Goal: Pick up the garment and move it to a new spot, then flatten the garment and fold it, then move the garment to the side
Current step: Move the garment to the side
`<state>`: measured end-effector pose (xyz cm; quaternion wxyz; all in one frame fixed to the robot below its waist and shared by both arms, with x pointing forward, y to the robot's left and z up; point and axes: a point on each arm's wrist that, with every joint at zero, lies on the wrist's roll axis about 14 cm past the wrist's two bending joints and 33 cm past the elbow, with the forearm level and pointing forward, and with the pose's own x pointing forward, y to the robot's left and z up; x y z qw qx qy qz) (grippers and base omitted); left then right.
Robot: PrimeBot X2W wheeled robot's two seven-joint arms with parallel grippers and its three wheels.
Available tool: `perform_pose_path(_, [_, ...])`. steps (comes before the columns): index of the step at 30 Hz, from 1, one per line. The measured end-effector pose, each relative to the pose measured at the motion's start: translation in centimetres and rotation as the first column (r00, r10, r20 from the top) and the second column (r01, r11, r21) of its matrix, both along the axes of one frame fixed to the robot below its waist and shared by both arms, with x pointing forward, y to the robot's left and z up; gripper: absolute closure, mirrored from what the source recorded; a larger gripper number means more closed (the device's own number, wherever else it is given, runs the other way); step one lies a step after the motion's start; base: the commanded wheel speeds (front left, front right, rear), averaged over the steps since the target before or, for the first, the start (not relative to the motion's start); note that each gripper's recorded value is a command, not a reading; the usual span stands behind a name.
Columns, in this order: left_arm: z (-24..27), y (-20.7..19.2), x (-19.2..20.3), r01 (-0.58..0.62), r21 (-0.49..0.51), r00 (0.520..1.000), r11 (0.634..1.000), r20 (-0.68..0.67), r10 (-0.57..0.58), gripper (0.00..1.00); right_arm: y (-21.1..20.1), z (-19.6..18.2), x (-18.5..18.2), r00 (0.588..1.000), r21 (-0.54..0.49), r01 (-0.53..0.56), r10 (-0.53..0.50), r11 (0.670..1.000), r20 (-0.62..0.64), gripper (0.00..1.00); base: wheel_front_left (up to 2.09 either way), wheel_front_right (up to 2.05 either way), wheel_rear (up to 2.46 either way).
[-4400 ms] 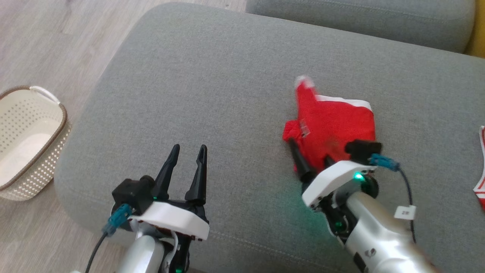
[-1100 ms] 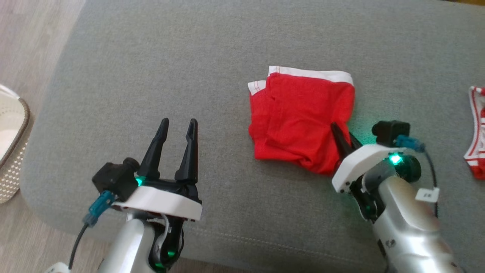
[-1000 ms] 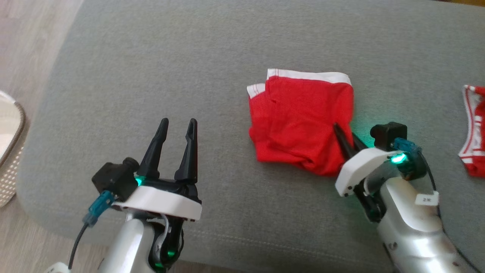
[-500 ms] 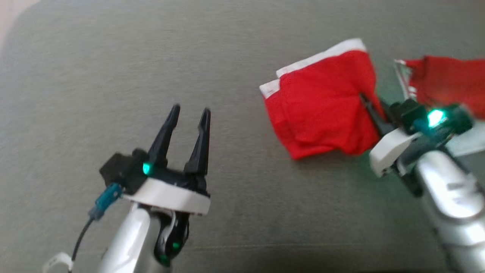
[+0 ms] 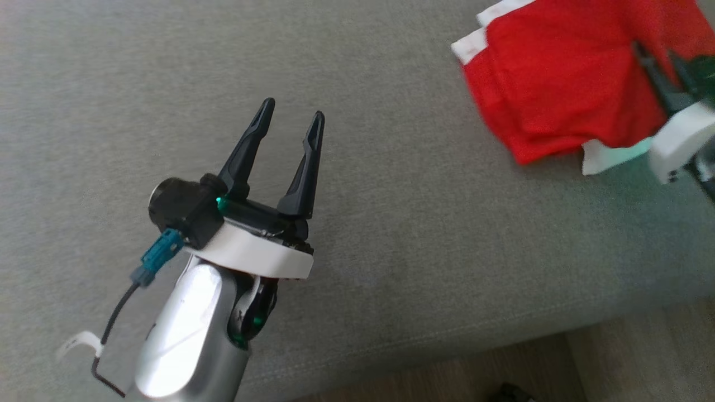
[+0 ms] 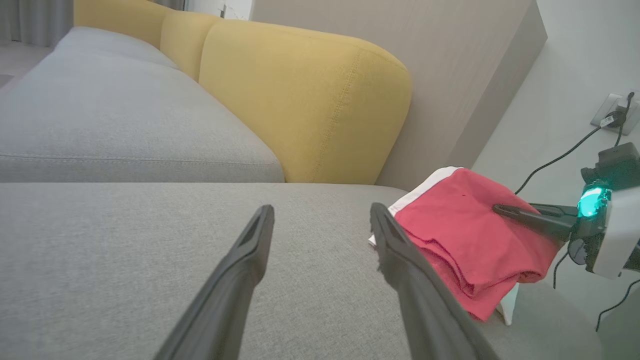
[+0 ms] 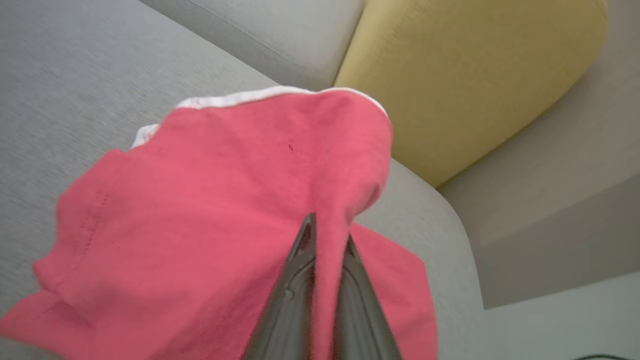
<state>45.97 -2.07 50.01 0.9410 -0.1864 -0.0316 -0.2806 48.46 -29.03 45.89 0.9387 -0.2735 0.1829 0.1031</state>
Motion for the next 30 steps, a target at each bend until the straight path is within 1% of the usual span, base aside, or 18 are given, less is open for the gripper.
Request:
perform_pose_path(3, [-0.9,-0.8,0.3,0.026,-0.008,0.999,1.0,-0.019,-0.026,0.0,-2.7,-0.6,-0.6,0.998,-0.024,0.06,-0.061,0.998,-0.032,1.0,0.0,0.0,0.0])
perform_pose_path(8, [-1.9,-1.1,0.7,0.03,-0.008,0.999,1.0,-0.038,-0.031,0.0,-5.4,-1.7,-1.2,0.986,-0.047,0.141,-0.145,0.989,-0.081,1.0,0.0,0.0,0.0])
perform_pose_path(13, [-2.4,-0.6,1.3,0.018,-0.009,0.999,1.0,-0.045,-0.019,0.0,-6.8,-2.6,-1.5,0.976,-0.064,0.181,-0.187,0.981,-0.109,1.0,0.0,0.0,0.0])
perform_pose_path(16, [-2.6,-0.4,1.4,0.011,-0.007,0.999,1.0,-0.049,-0.011,0.0,-7.6,-2.4,-1.2,0.973,-0.086,0.201,-0.209,0.976,-0.102,1.0,0.0,0.0,0.0])
perform_pose_path(18, [-2.7,-0.2,1.5,0.003,-0.006,0.999,1.0,-0.052,-0.004,0.0,-8.6,-2.0,-0.9,0.966,-0.094,0.234,-0.243,0.968,-0.093,1.0,0.0,0.0,0.0])
perform_pose_path(20, [-2.8,-0.1,1.6,0.002,-0.005,0.999,1.0,-0.053,-0.003,0.0,-8.9,-2.5,-1.2,0.957,-0.093,0.258,-0.268,0.962,-0.11,1.0,0.0,0.0,0.0])
perform_pose_path(21, [-2.8,-0.1,1.5,0.002,-0.005,0.999,1.0,-0.052,-0.002,0.0,-8.9,-2.6,-1.2,0.956,-0.095,0.26,-0.27,0.961,-0.115,0.22,0.0,0.0,0.0])
perform_pose_path(22, [-2.7,-0.1,1.5,0.002,-0.005,0.999,1.0,-0.052,-0.002,0.0,-8.8,-2.7,-1.2,0.955,-0.092,0.264,-0.274,0.96,-0.117,0.22,0.0,0.0,0.0])
perform_pose_path(23, [-2.7,0.0,1.5,0.001,-0.004,0.999,1.0,-0.05,-0.001,0.0,-8.8,-2.7,-1.1,0.953,-0.083,0.272,-0.28,0.959,-0.116,0.0,0.0,0.0,0.0])
perform_pose_path(27, [-2.3,0.2,1.5,-0.005,-0.001,0.999,1.0,-0.041,0.005,0.0,-8.3,-2.1,-0.6,0.953,-0.04,0.288,-0.291,0.957,-0.089,0.0,0.0,0.0,0.0])
perform_pose_path(30, [-1.5,0.5,1.3,-0.014,-0.004,0.999,1.0,-0.03,0.014,0.0,-8.3,-0.7,-0.2,0.954,-0.024,0.297,-0.298,0.955,-0.044,0.0,0.0,0.0,0.0])
